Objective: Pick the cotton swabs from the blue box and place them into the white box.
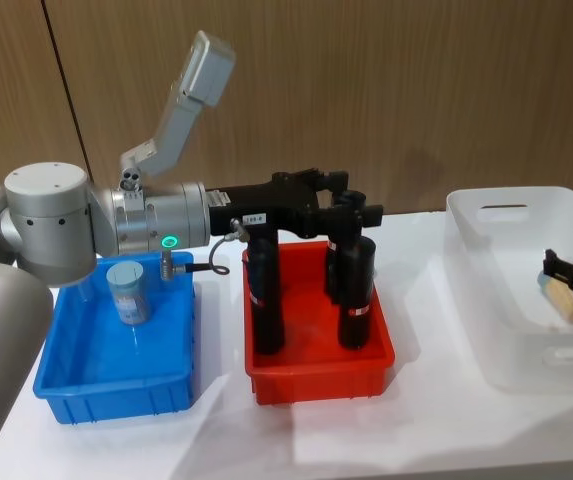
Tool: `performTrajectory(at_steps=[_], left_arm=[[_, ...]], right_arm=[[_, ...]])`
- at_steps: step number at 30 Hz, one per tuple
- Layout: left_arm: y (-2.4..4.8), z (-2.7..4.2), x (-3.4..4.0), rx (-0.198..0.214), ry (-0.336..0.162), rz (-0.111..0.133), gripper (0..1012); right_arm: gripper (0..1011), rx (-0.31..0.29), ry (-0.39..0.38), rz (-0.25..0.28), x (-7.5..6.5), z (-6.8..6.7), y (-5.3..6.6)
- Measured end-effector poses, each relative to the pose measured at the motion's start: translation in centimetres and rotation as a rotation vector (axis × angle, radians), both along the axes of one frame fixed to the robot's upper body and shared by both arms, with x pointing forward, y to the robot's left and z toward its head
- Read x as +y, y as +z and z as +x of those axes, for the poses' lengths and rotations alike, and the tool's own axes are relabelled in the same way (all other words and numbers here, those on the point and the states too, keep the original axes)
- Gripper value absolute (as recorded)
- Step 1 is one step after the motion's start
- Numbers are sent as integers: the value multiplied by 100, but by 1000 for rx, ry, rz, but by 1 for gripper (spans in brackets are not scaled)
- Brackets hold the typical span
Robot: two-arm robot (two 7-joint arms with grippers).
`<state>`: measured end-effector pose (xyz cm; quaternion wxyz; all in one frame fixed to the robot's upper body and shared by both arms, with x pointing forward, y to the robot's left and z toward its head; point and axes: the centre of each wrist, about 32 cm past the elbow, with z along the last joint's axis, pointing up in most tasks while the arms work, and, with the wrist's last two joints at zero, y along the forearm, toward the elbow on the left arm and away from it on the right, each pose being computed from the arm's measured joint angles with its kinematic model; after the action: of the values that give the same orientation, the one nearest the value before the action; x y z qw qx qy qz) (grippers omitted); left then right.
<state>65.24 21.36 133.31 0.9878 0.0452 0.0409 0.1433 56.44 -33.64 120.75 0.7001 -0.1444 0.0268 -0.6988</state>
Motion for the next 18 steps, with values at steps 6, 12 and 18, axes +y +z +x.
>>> performTrajectory(at_steps=[6, 12, 18], left_arm=[[0, 0, 0, 0, 0, 0, 1004], [0, 0, 0, 0, 0, 0, 1004], [0, 0, 0, 0, 0, 0, 1004]], right_arm=[[1002, -52, 2, -12, 30, -80, 41], [1002, -94, 2, -20, 54, -152, 80], [1002, -112, 2, -23, 64, -185, 94]])
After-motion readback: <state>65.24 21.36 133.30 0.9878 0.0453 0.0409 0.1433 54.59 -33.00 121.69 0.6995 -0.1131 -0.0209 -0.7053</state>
